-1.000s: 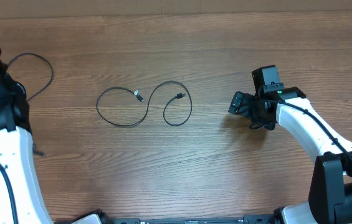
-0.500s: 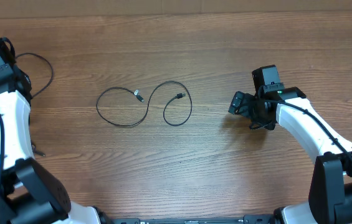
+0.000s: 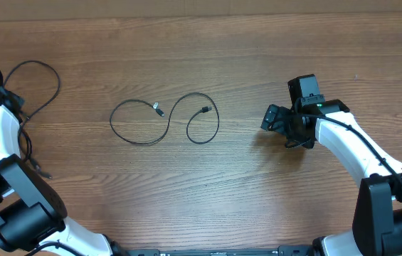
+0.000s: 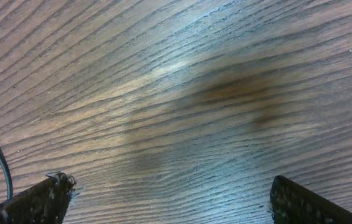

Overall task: Untangle cables
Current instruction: 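Lay the cable down at the far left with the left gripper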

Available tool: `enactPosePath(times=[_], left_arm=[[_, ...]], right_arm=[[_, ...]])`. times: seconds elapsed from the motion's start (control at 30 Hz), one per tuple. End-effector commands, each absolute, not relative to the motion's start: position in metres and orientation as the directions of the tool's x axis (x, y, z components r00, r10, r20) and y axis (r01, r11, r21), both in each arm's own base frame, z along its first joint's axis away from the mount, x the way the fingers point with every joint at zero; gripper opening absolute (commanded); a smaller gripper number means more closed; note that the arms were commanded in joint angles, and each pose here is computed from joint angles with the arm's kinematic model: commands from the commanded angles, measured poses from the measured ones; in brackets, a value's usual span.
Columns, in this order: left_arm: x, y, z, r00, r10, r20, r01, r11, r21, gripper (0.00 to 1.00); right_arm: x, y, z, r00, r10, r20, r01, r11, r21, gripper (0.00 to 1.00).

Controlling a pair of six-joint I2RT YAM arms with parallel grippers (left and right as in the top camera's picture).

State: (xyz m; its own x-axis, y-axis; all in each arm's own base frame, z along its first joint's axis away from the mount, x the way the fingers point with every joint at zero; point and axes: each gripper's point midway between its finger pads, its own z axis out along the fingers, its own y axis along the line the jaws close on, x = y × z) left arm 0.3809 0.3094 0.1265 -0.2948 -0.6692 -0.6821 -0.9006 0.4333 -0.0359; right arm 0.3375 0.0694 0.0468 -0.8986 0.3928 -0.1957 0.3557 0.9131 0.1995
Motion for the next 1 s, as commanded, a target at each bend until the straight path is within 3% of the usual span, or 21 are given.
enactPosePath(times=[0.0,0.07,0.1,0.17,0.23,0.27,0.37,0.57,0.97], left_arm=[[0.396,0.302,0.129,-0.27,-0.693,-0.668,-0.878,0.462,-0.124,0.04],[0.397,0.3,0.129,-0.273,-0.696,-0.665,-0.874,0.468,-0.131,0.07],[0.399,0.298,0.128,-0.277,-0.7,-0.659,-0.868,0.476,-0.14,0.38],[0.401,0.292,0.125,-0.295,-0.711,-0.639,-0.856,0.493,-0.154,0.77],[0.401,0.286,0.121,-0.342,-0.707,-0.619,-0.833,0.533,-0.149,0.96],[0.402,0.282,0.119,-0.371,-0.699,-0.611,-0.818,0.558,-0.142,1.0],[0.405,0.276,0.117,-0.423,-0.678,-0.601,-0.78,0.61,-0.139,1.0],[0.398,0.268,0.11,-0.451,-0.696,-0.559,-0.781,0.611,-0.131,1.0],[0.393,0.229,0.092,-0.505,-0.762,-0.405,-0.745,0.622,-0.243,1.0]], right_arm=[[0.336,0.068,0.044,-0.896,0.399,-0.193,0.365,0.912,0.189,1.0],[0.336,0.068,0.044,-0.896,0.399,-0.193,0.365,0.912,0.189,1.0],[0.336,0.068,0.044,-0.896,0.399,-0.193,0.365,0.911,0.19,1.0],[0.336,0.068,0.044,-0.896,0.399,-0.193,0.365,0.911,0.19,1.0],[0.336,0.068,0.044,-0.896,0.399,-0.193,0.365,0.912,0.189,1.0],[0.336,0.068,0.044,-0.896,0.399,-0.193,0.365,0.911,0.19,1.0],[0.336,0.068,0.044,-0.896,0.399,-0.193,0.365,0.912,0.189,1.0],[0.336,0.068,0.044,-0.896,0.399,-0.193,0.365,0.912,0.189,1.0],[0.336,0.068,0.044,-0.896,0.399,-0.194,0.365,0.911,0.19,1.0]])
